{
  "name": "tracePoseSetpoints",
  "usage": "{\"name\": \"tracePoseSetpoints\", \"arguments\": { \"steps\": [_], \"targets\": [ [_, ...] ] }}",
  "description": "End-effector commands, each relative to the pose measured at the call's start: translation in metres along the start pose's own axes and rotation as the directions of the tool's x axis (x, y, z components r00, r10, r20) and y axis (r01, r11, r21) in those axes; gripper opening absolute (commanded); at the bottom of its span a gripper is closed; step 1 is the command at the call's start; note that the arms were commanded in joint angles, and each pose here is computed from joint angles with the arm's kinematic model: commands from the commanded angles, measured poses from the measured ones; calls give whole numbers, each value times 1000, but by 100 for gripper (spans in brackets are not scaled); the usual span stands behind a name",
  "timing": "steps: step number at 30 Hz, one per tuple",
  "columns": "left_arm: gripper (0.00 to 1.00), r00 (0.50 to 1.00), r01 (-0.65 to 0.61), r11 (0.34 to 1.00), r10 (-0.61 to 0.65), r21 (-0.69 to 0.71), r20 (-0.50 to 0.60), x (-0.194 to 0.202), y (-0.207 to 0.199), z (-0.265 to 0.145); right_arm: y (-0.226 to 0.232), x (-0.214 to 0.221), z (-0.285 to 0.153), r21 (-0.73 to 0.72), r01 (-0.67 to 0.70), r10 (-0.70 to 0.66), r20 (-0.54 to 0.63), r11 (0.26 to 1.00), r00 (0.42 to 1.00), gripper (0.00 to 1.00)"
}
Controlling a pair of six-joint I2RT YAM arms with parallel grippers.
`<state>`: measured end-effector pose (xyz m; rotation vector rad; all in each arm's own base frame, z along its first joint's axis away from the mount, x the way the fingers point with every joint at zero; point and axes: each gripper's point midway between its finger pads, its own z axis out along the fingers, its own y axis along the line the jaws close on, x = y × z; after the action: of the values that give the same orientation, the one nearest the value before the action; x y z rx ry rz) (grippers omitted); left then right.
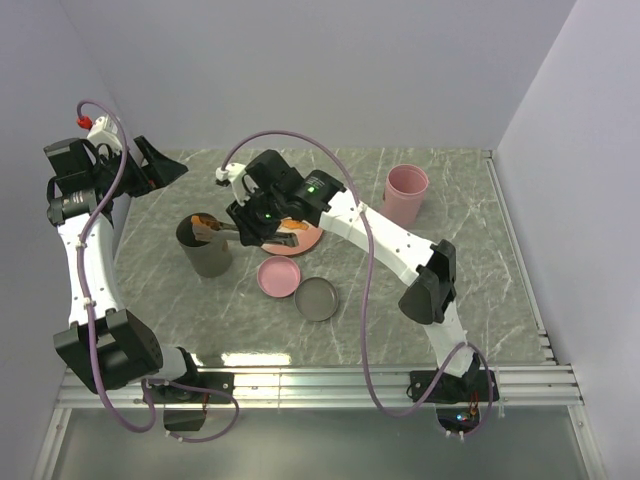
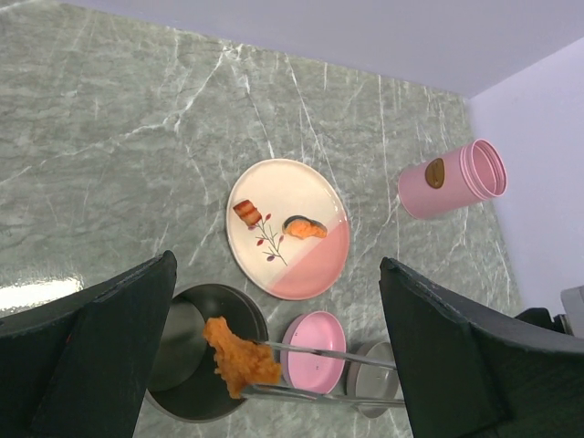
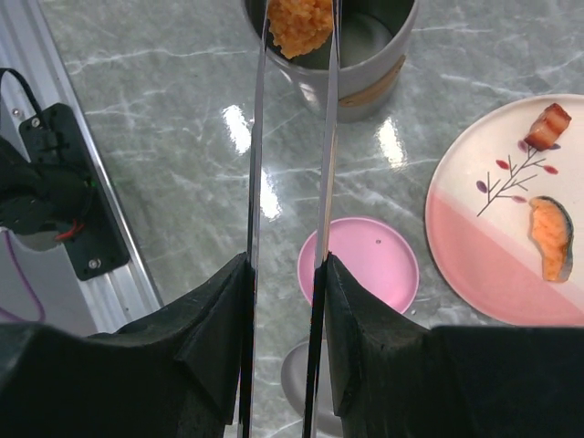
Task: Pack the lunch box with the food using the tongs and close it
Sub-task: Place the fake food in the packing box.
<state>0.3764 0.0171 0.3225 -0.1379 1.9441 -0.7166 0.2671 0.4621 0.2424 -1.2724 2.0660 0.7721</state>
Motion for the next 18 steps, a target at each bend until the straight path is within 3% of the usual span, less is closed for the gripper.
{"name": "tracePoseSetpoints", "arguments": {
  "steps": [1,6,11,18],
  "targets": [
    [99,998,-50,999,49,17,45,-15,-10,-7,3,-35,-11,12,36,-37,112,999,993,37],
    [99,999,-37,999,36,23,41,-14,-8,-4,2,-35,-7,16,33,-35,111,999,993,43],
    [99,999,-36,999,35,22,36,-14,-7,-3,3,-40,-11,21,31,-33,124,999,992,60],
    [100,999,-44,999,44,16,32,-17,-8,-4,-2,-56,-35,68,40,-52,188,997,981,61]
  ]
}}
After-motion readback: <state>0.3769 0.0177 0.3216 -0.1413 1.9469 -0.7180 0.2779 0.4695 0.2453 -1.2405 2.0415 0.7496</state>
